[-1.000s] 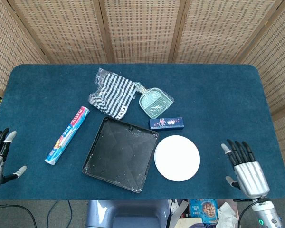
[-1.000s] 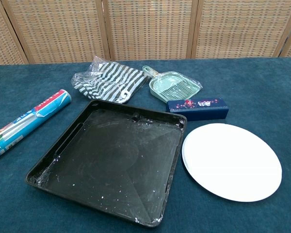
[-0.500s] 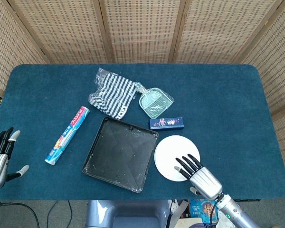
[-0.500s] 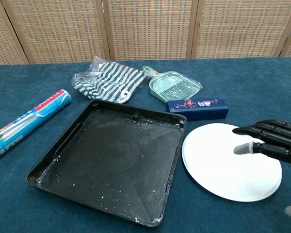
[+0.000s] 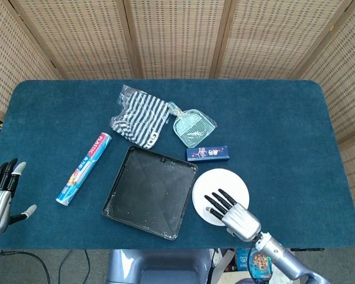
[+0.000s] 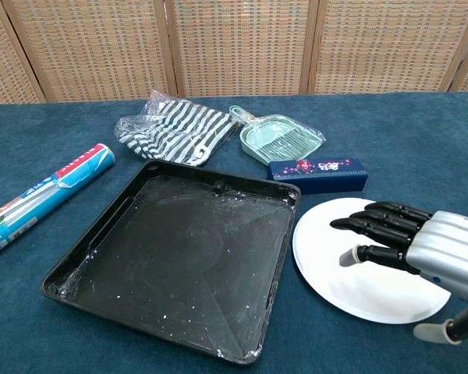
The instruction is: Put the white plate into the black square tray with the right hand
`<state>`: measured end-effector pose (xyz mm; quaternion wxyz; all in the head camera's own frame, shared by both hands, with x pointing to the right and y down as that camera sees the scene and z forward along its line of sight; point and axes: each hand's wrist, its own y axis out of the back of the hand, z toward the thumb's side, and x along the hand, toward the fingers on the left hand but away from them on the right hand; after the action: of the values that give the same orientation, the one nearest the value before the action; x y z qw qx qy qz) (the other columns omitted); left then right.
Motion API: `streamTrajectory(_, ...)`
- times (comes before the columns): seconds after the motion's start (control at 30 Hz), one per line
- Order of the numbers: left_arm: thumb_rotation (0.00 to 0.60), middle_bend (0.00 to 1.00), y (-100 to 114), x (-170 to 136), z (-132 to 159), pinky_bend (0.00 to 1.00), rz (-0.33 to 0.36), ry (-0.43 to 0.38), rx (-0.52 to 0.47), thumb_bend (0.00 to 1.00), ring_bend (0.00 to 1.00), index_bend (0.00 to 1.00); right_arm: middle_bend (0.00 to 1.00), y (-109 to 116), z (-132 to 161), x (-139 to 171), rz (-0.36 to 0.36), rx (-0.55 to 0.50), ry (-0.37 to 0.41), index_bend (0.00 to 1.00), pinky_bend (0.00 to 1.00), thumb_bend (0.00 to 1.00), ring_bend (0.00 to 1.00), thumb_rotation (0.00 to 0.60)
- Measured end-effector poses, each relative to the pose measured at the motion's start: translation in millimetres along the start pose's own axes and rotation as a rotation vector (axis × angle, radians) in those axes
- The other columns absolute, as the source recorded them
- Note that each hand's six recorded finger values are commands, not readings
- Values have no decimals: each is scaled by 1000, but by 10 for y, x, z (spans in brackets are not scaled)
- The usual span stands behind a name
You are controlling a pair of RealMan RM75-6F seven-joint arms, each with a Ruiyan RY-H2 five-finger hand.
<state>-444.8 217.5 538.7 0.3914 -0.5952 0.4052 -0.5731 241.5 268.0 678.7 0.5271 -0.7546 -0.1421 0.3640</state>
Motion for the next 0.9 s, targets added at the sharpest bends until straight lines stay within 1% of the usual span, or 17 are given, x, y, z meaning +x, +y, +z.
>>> streamTrajectory(0.13, 600, 0, -7, 3, -1, 0, -1, 3, 2, 0, 0, 0, 0, -57, -13, -23, 14, 14, 2, 210, 0, 5, 0, 600)
streamTrajectory(0.27, 600, 0, -12, 7, -4, 0, -2, 6, 3, 0, 0, 0, 0, -84, -30, -58, 16, 24, -2, 219, 0, 55, 0, 600)
streamTrajectory(0.3, 600, 0, -15, 9, -5, 0, -3, 7, 3, 0, 0, 0, 0, -88, -36, -70, 16, 24, -5, 223, 0, 74, 0, 600)
streamTrajectory(0.47, 600, 0, -29, 16, -8, 0, -7, 11, 5, 0, 0, 0, 0, -89, -76, -136, 4, 29, -21, 248, 11, 269, 0, 600)
streamTrajectory(0.53, 600, 0, -33, 19, -12, 0, -8, 13, 5, 0, 0, 0, 0, -72, -93, -154, -8, 23, -33, 249, 12, 301, 0, 600)
streamTrajectory(0.67, 600, 0, -42, 26, -13, 0, -12, 15, 6, 0, 0, 0, 0, -26, -157, -190, -34, 12, -61, 249, 16, 306, 0, 600)
streamTrajectory(0.8, 600, 0, -48, 27, -4, 0, -12, 13, 8, 0, 0, 0, 0, 1, -220, -218, -45, 21, -81, 250, 25, 306, 0, 600)
streamTrajectory(0.9, 600, 0, -51, 26, -2, 0, -13, 13, 8, 0, 0, 0, 0, 12, -270, -237, -52, 47, -96, 282, 30, 318, 0, 600)
